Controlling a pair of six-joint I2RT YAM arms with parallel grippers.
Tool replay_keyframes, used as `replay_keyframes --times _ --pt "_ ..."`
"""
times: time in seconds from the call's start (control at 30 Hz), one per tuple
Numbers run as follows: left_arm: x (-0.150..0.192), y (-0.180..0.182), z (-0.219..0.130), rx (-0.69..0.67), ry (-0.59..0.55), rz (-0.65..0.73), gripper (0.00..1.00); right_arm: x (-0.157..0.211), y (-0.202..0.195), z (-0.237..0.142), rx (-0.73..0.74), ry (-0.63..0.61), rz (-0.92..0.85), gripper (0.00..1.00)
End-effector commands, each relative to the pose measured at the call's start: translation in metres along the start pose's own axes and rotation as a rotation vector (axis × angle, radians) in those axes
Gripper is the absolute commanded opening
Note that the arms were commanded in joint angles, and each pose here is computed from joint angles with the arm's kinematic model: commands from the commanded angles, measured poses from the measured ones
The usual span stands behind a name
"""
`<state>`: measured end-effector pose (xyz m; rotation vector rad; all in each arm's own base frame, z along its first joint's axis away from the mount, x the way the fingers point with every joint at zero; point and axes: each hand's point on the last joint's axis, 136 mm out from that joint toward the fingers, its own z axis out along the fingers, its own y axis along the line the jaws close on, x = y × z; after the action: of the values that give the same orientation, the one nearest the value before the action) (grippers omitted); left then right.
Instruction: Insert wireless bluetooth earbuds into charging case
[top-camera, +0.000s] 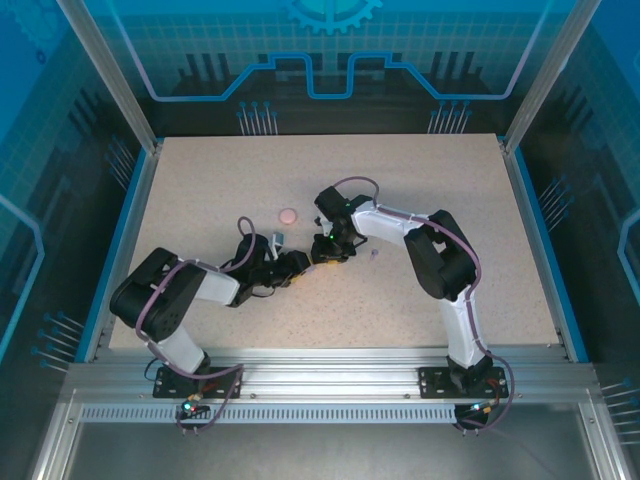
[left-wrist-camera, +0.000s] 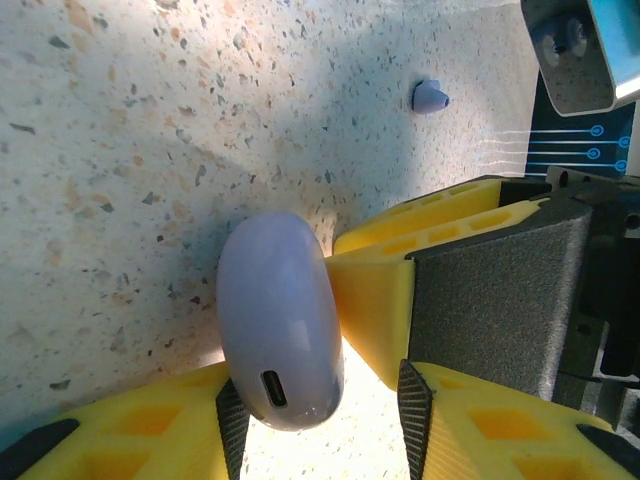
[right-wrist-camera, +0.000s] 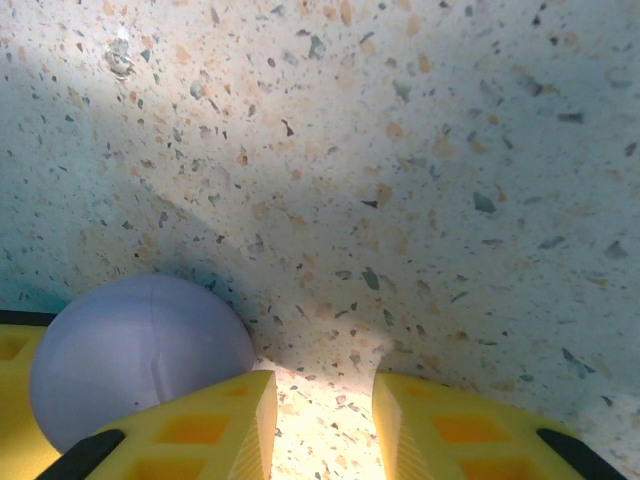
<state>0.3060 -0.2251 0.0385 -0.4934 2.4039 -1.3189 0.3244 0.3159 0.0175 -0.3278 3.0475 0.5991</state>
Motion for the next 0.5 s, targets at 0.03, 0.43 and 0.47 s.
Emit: replay_keyframes --times 0.03,0.43,0.47 --pt "-0.006 -0.013 0.003 0.033 -0.019 0.047 0.47 0.011 -0.013 0.015 0.035 0.047 0.025 0.33" --pt "-0.012 0.006 -0.004 -0.039 -0.097 0.013 0.36 0.011 -0.013 0.017 0.033 0.051 0.025 0.33" --pt "-0.012 0.007 -0.004 -0.042 -0.099 0.011 0.35 0.01 -0.014 0.016 0.033 0.05 0.026 0.33"
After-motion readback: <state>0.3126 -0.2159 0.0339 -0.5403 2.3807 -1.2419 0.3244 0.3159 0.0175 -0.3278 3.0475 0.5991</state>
